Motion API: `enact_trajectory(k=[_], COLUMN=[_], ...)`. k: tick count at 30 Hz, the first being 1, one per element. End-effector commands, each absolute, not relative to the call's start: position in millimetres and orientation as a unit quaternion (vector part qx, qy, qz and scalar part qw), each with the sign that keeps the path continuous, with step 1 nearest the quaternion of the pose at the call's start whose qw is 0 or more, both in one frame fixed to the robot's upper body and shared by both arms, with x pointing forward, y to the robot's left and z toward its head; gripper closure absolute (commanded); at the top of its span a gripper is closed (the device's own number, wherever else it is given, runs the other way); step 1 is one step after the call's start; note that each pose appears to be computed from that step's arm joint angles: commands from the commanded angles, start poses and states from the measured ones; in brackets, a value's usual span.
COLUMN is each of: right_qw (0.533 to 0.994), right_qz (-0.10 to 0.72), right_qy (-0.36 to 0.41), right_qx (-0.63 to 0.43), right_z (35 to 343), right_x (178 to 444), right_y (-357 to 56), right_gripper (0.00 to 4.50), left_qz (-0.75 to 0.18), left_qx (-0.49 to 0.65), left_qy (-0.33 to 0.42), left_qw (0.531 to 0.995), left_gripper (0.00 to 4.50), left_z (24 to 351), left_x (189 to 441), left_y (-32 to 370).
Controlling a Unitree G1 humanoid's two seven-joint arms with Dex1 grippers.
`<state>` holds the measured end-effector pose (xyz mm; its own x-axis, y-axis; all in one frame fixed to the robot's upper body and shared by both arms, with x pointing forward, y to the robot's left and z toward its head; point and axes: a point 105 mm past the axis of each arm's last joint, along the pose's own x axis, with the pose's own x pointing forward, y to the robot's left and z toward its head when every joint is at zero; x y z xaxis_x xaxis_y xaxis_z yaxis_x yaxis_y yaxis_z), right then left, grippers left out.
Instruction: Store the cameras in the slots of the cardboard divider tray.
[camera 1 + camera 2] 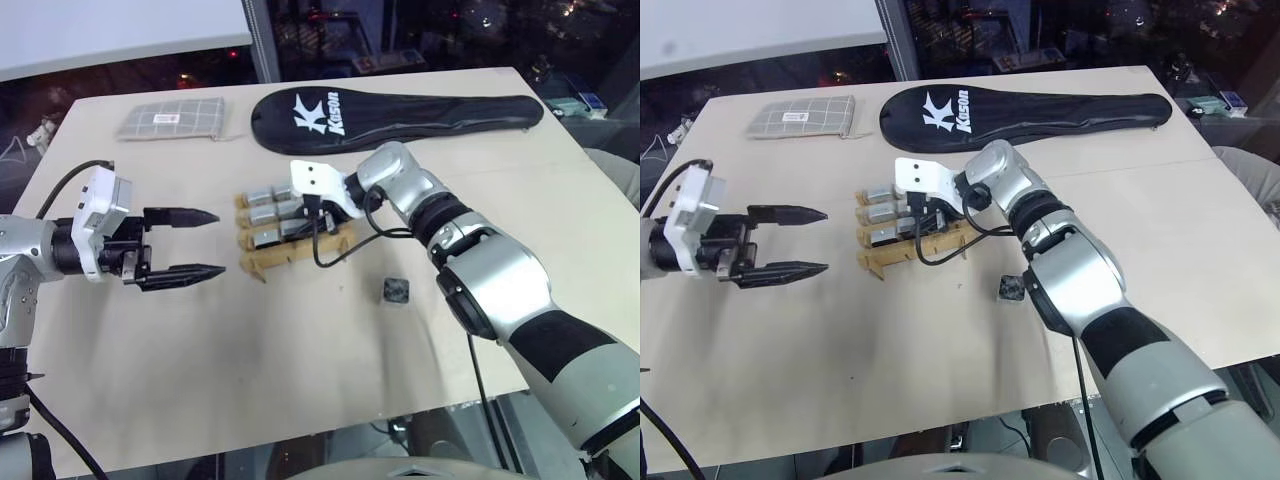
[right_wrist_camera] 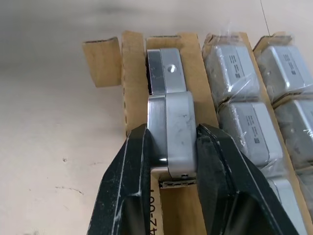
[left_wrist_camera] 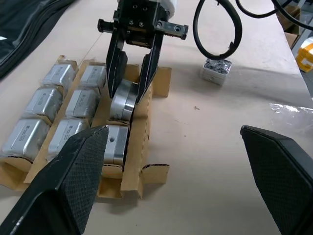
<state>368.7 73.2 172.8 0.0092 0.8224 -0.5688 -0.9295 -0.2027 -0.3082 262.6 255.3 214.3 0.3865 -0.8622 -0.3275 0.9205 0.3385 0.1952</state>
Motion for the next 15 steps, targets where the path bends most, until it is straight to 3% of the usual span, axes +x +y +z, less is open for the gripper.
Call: enact_trajectory(k=[1, 3, 5, 9, 15], right_qw=[0.62, 0.621, 0.626, 0.627, 0.632], right_qz=[0.703, 0.703, 0.702, 0.7, 0.718], right_qy=[0.071, 0.069, 0.061, 0.054, 0.008], right_qx=[-0.341, -0.339, -0.335, -0.337, -0.291], right_z=[185, 185, 187, 190, 218], right_x=[367, 367, 368, 369, 369], right_y=[76, 76, 78, 77, 67], right_gripper=[3.77, 3.77, 2.67, 0.93, 0.93], left_qz=[-0.545, -0.545, -0.546, -0.548, -0.552], left_qx=[0.193, 0.192, 0.192, 0.191, 0.191], left_qy=[0.062, 0.062, 0.063, 0.062, 0.06], left_qw=[0.814, 0.814, 0.813, 0.812, 0.81], left_gripper=[0.0, 0.0, 0.0, 0.0, 0.0], left_z=[229, 229, 230, 230, 232], left_x=[258, 258, 258, 260, 263], left_y=[254, 254, 254, 251, 250])
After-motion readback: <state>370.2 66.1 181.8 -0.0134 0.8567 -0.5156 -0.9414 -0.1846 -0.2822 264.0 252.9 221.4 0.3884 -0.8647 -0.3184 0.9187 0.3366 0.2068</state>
